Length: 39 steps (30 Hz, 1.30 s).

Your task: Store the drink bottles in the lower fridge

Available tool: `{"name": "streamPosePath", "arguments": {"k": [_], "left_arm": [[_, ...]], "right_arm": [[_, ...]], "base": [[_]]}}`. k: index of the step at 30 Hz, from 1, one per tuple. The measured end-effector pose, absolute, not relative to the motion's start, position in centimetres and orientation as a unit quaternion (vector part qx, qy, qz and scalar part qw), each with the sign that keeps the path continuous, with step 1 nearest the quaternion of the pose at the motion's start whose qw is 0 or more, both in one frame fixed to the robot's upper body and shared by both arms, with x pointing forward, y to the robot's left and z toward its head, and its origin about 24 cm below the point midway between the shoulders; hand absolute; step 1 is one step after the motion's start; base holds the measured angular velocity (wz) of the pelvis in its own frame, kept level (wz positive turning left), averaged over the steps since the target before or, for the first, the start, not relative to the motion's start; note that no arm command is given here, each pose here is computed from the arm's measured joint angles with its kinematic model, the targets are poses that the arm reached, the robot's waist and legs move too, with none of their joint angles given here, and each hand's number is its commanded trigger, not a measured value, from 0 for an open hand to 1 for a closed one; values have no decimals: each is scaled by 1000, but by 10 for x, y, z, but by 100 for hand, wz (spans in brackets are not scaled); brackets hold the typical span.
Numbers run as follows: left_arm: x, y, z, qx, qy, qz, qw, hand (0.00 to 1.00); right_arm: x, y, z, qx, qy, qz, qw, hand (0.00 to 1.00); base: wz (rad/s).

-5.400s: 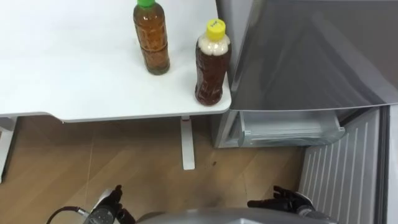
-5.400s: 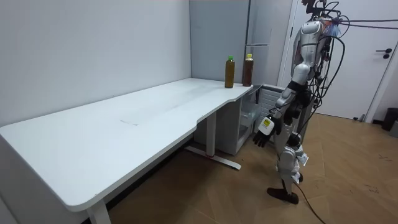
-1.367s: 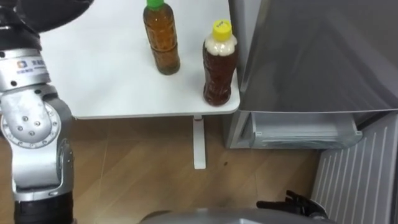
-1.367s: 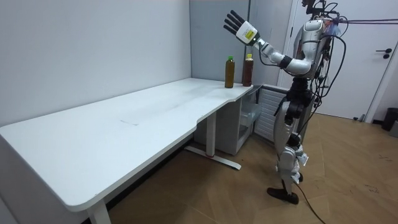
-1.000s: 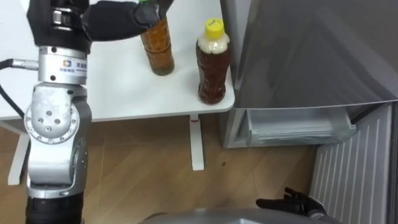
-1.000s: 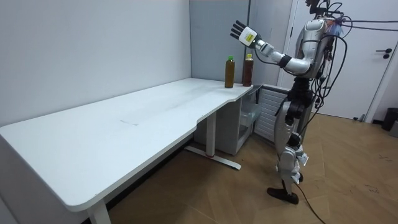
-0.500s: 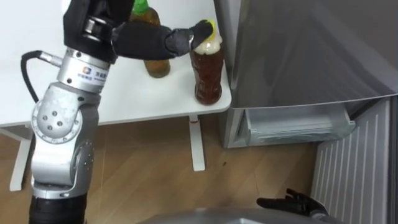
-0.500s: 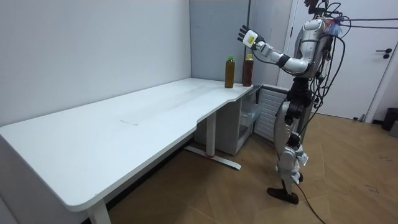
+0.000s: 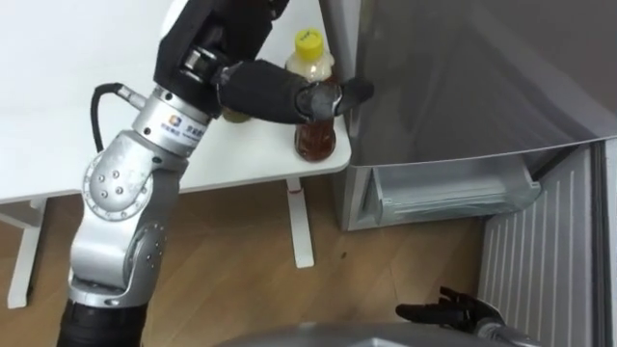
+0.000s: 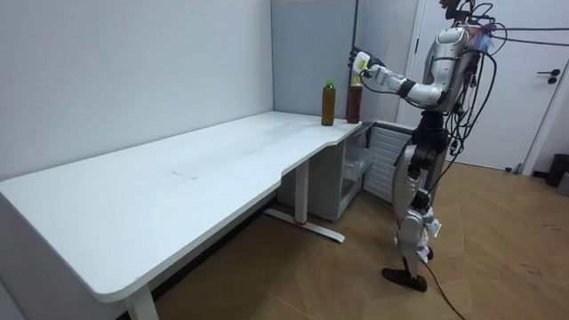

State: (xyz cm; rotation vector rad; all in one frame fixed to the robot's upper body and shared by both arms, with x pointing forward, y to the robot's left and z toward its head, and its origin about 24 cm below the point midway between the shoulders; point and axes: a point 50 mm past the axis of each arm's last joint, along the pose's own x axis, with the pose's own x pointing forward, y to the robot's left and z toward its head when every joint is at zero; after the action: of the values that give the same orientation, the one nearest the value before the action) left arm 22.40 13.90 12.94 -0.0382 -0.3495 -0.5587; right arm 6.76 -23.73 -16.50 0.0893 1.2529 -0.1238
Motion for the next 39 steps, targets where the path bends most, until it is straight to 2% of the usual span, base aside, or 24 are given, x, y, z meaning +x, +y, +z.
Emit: {"name": "streamPosePath", "arguments": {"k": [12,39], "left_arm": [[233,144,99,-29,-102,-270,957,0],[236,149,88,-31,-75,-247,966,0]], "right_arm": [[70,-233,-166,35,586,-44,808,0],[71,-232,-165,22,582,-34,812,0]], "base": [[-3],[-1]]}}
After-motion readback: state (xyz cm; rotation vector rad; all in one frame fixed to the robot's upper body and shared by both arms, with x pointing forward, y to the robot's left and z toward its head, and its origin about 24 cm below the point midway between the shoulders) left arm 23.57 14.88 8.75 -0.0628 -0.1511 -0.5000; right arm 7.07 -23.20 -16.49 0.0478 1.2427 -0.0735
